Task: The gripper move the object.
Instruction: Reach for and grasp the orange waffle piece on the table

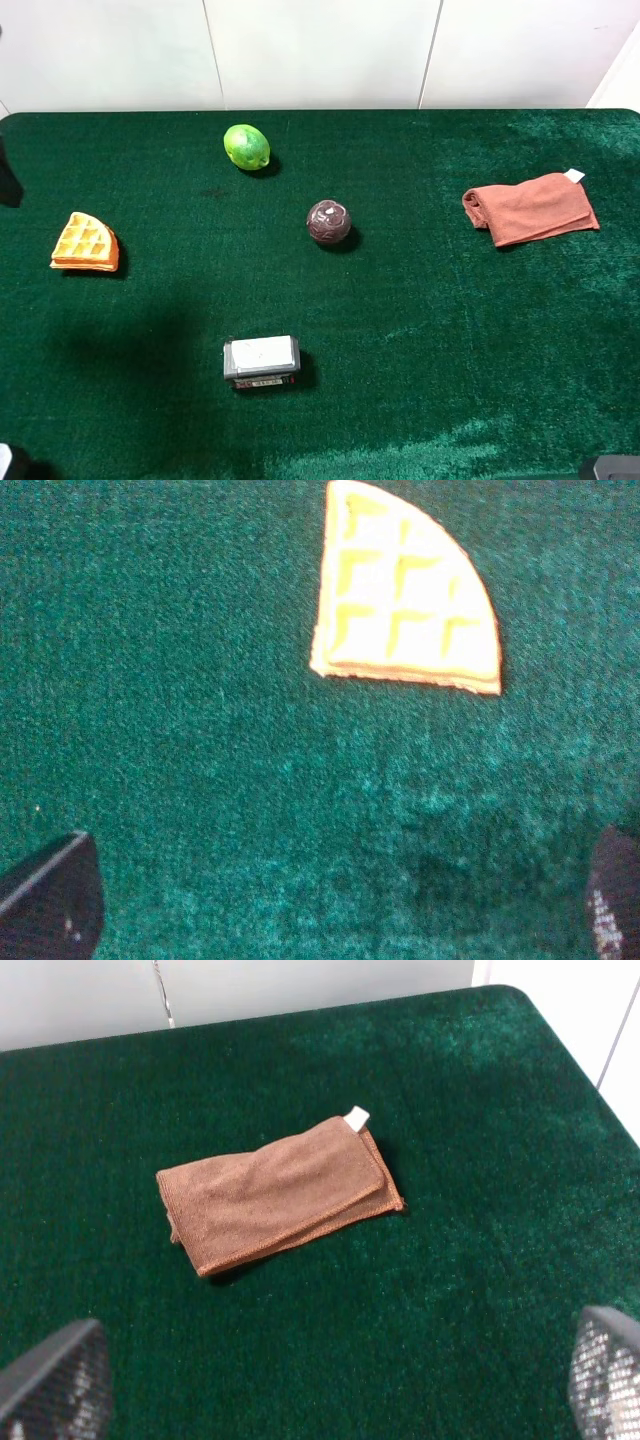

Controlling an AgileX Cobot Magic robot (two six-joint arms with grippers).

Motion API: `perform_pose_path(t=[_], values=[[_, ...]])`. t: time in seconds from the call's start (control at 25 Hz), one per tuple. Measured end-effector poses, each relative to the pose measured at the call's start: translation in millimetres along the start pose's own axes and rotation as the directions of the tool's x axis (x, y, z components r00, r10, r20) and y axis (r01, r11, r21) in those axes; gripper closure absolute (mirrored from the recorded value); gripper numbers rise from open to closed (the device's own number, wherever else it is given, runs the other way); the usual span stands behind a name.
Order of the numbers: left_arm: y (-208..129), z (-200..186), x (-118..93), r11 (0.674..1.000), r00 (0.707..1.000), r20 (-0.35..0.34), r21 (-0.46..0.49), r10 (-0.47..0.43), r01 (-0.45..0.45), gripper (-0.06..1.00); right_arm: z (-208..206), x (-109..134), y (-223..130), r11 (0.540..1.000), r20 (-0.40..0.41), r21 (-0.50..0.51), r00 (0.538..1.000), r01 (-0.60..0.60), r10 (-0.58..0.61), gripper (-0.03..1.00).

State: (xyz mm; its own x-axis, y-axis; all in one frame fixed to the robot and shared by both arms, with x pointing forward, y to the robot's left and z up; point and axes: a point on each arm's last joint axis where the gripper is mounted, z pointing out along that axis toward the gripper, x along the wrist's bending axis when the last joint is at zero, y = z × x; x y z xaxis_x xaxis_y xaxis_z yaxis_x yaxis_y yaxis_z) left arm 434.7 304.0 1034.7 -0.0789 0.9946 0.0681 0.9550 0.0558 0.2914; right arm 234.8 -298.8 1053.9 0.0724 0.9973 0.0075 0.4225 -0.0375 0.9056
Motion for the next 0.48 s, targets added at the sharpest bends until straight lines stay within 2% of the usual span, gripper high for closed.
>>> perform_pose_path(t=[0.24,0.48], values=[[13.7,22.5,7.3,0.999,0.999,-0.015,0.011,-0.042,0.043,-0.05,0.0,0.0,0.0,1.000,0.000,0.000,1.000,0.000,0.000,0.27],[29.5,56.9,5.6,0.999,0.999,-0.010,0.027,-0.041,0.041,-0.05,0.0,0.0,0.0,1.000,0.000,0.000,1.000,0.000,0.000,0.27]])
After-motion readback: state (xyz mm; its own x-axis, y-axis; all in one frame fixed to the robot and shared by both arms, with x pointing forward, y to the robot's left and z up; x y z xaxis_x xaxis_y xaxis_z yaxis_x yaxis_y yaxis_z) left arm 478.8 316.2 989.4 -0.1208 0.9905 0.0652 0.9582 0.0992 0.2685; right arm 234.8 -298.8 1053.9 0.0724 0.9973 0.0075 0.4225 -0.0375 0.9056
